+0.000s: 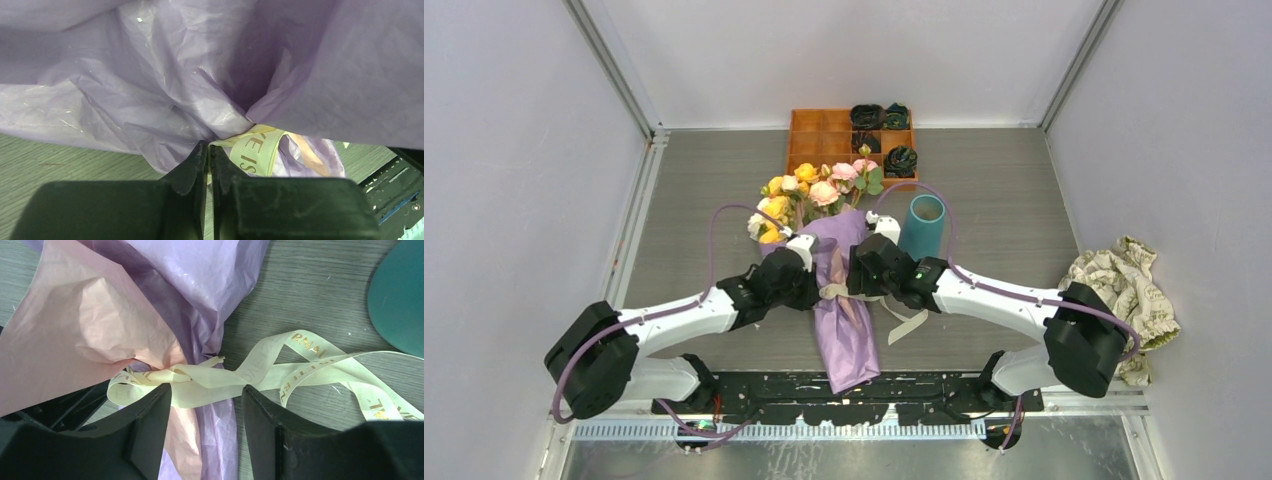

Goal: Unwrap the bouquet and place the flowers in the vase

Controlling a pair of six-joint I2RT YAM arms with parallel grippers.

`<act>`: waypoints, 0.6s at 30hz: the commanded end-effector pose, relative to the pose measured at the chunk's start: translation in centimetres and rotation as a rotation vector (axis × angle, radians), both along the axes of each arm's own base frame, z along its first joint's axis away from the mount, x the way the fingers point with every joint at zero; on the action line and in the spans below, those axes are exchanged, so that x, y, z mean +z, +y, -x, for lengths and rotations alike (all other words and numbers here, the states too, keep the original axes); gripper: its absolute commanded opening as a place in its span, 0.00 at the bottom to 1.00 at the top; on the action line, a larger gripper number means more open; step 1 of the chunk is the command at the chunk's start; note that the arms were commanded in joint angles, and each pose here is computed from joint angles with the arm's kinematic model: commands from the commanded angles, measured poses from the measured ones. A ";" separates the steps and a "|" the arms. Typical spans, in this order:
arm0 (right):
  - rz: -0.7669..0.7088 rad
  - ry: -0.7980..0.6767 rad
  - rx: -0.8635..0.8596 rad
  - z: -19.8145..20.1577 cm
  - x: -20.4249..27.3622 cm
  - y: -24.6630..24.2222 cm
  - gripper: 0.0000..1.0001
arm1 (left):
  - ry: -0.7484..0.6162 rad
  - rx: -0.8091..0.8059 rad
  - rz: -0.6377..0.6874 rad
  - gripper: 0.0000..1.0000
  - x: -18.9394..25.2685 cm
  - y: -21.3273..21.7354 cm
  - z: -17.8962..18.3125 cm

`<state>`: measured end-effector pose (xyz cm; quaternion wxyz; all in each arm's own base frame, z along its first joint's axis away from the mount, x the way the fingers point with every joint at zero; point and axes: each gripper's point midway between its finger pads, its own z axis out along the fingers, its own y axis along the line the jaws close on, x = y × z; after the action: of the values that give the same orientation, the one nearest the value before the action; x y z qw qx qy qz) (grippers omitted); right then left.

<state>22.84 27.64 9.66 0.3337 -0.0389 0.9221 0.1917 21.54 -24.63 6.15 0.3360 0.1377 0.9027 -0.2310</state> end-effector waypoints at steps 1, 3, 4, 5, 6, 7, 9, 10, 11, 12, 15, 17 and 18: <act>-0.074 -0.030 0.017 0.1 2.0 1.0 0.57 | -0.097 0.032 0.092 0.06 3.1 -1.5 -1.8; -0.083 -0.029 0.024 0.2 2.0 1.1 0.52 | -0.114 0.101 0.075 0.05 3.4 -0.1 -2.0; -0.084 -0.026 0.027 0.3 2.0 1.1 0.51 | -0.118 0.138 0.050 0.05 3.4 1.0 -2.0; -0.086 -0.025 0.031 0.4 2.0 1.3 0.51 | -0.121 0.166 0.023 0.04 3.6 2.0 -1.8; -0.085 -0.023 0.034 0.4 1.8 1.3 0.51 | -0.142 0.189 0.021 0.04 4.3 2.7 -1.9; -0.083 -0.020 0.035 0.4 1.7 1.4 0.50 | -0.145 0.202 0.002 0.04 4.6 3.5 -1.6; -0.080 -0.014 0.038 0.2 1.4 1.7 0.51 | -0.170 0.227 -0.001 0.04 5.9 4.6 -1.4; -0.082 -0.013 0.043 0.1 1.4 2.0 0.51 | -0.179 0.243 -0.007 0.04 6.3 5.2 -1.3; -0.081 -0.008 0.045 0.0 1.2 2.3 0.51 | -0.185 0.253 -0.013 0.04 6.6 5.7 -1.1; -0.082 -0.005 0.050 -0.1 1.1 2.6 0.50 | -0.186 0.261 -0.022 0.04 6.7 6.2 -1.0; -0.085 0.002 0.060 -0.5 0.9 3.5 0.50 | -0.176 0.281 -0.050 0.04 6.3 7.2 -0.4; -0.080 0.009 0.070 -0.7 0.6 4.0 0.51 | -0.159 0.288 -0.056 0.04 5.6 7.6 -0.1; -0.078 0.014 0.077 -0.7 0.5 4.2 0.51 | -0.149 0.290 -0.058 0.04 5.0 7.7 0.2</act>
<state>22.41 29.27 8.10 0.3052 -0.0548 0.9285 0.2041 21.56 -18.40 11.88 0.4280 0.0538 0.8862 -0.1691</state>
